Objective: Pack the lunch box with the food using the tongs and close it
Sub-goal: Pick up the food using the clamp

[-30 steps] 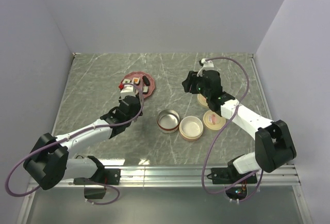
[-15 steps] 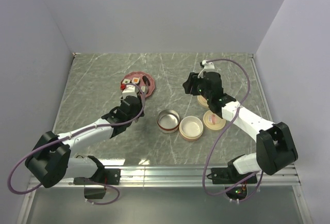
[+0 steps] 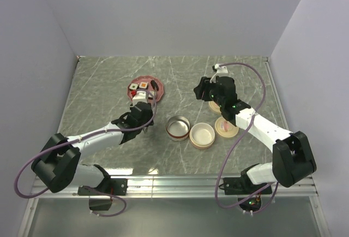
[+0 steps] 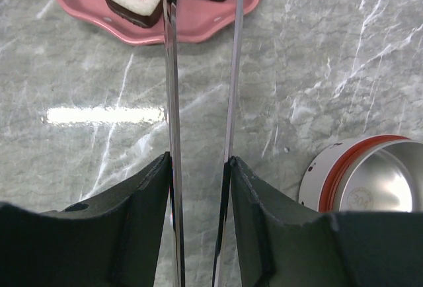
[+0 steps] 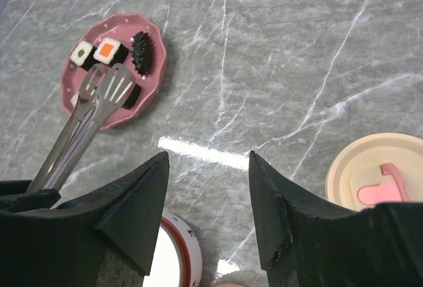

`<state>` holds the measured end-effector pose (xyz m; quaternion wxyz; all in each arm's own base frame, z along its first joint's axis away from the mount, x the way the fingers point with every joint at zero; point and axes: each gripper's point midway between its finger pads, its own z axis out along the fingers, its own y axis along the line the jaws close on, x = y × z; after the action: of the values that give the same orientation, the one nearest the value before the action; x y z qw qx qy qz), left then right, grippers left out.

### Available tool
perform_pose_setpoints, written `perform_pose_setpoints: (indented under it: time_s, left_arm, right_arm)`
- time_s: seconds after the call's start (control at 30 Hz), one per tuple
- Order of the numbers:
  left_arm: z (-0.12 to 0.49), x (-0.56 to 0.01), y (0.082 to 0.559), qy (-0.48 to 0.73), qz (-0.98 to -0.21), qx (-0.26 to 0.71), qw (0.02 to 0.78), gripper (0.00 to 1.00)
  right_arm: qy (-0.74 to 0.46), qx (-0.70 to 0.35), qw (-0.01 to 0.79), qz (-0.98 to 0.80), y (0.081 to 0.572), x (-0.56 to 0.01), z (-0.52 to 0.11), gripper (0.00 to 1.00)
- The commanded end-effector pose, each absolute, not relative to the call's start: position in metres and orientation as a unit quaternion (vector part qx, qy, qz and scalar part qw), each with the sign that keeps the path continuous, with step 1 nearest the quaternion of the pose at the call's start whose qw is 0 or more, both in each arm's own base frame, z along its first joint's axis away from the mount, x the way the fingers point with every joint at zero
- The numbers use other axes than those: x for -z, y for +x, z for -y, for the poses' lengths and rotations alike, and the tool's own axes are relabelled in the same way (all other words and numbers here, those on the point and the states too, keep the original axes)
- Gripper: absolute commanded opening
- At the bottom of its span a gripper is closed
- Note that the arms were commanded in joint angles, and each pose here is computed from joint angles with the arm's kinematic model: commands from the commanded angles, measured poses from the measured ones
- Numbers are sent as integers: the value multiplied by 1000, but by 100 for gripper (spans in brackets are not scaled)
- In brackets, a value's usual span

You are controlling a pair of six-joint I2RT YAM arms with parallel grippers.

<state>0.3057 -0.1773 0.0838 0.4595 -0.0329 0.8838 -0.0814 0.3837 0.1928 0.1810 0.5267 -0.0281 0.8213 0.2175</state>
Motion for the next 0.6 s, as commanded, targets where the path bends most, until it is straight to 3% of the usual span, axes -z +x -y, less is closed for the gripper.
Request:
perform_pose_setpoints:
  time_s: [0.0,0.4,0.57]
  left_arm:
    - [186,-103,314,-46,-872,93,479,47]
    - [185,-103,308,-41,-876,84,474,45]
    - [185,-96,312,-39,-879,70,470,32]
  right_arm:
    - [-21,-223,553,-803,384,-200,-190,59]
    - [-24,-230,545,-806,386,-195,-195,59]
    - [-23,-231,548,-804,385,-196,-194,59]
